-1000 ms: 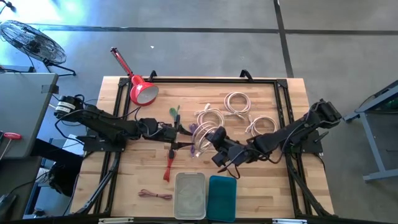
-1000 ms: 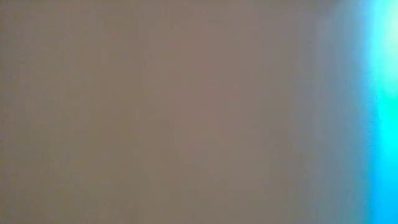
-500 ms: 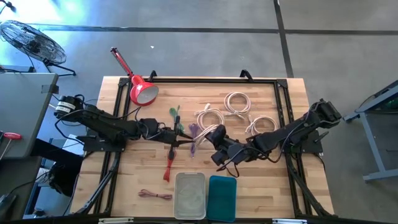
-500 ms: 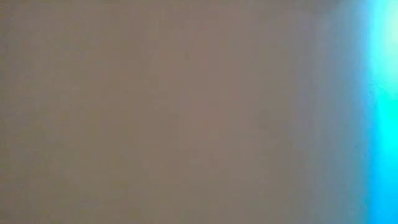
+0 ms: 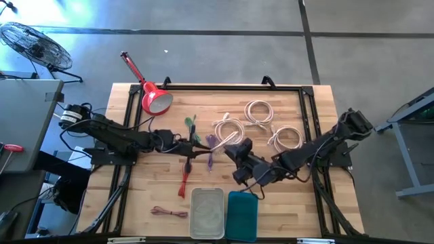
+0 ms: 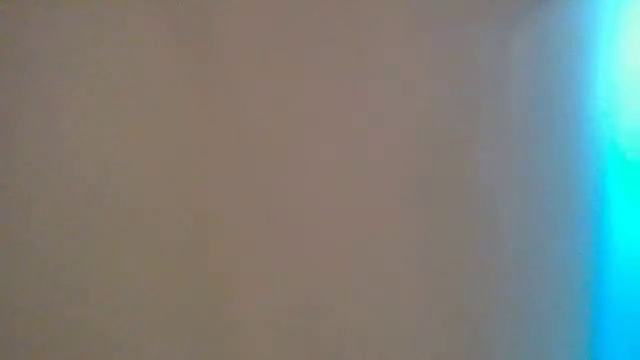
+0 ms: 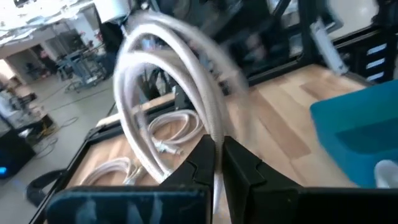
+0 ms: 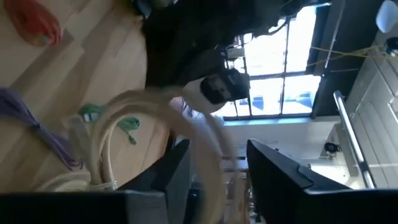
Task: Pick & Place USB Port
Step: Put the light brown HDMI cable into the white bin
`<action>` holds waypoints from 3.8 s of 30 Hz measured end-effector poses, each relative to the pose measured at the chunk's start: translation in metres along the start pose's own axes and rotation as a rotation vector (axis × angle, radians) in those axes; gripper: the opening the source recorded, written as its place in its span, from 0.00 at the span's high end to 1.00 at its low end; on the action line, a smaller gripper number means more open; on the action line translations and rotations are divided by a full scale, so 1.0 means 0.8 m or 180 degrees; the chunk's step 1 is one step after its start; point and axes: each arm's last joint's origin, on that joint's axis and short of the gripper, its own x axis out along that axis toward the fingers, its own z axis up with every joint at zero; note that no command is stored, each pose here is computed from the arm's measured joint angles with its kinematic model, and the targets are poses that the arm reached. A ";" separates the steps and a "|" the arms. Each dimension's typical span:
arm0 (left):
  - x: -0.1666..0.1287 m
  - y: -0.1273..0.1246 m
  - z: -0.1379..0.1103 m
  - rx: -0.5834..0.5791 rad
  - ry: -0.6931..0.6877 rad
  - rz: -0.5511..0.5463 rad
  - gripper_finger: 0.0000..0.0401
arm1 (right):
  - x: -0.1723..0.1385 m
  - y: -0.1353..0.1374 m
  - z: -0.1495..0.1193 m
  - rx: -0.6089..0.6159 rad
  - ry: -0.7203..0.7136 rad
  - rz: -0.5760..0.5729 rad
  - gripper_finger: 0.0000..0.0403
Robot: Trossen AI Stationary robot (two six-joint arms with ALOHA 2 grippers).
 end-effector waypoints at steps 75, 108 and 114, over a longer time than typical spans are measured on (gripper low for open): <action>-0.033 -0.153 0.106 -0.0570 0.0876 -0.1636 0.99 | -0.105 -0.090 -0.061 0.3510 -0.0813 0.1551 0.55; -0.005 -0.176 0.064 -0.0823 0.1399 -0.1316 0.68 | -0.120 -0.081 -0.055 0.3907 -0.0762 0.2035 0.55; -0.003 -0.175 0.073 -0.0853 0.1350 -0.1313 0.60 | -0.126 -0.078 -0.053 0.3872 -0.0760 0.2092 0.55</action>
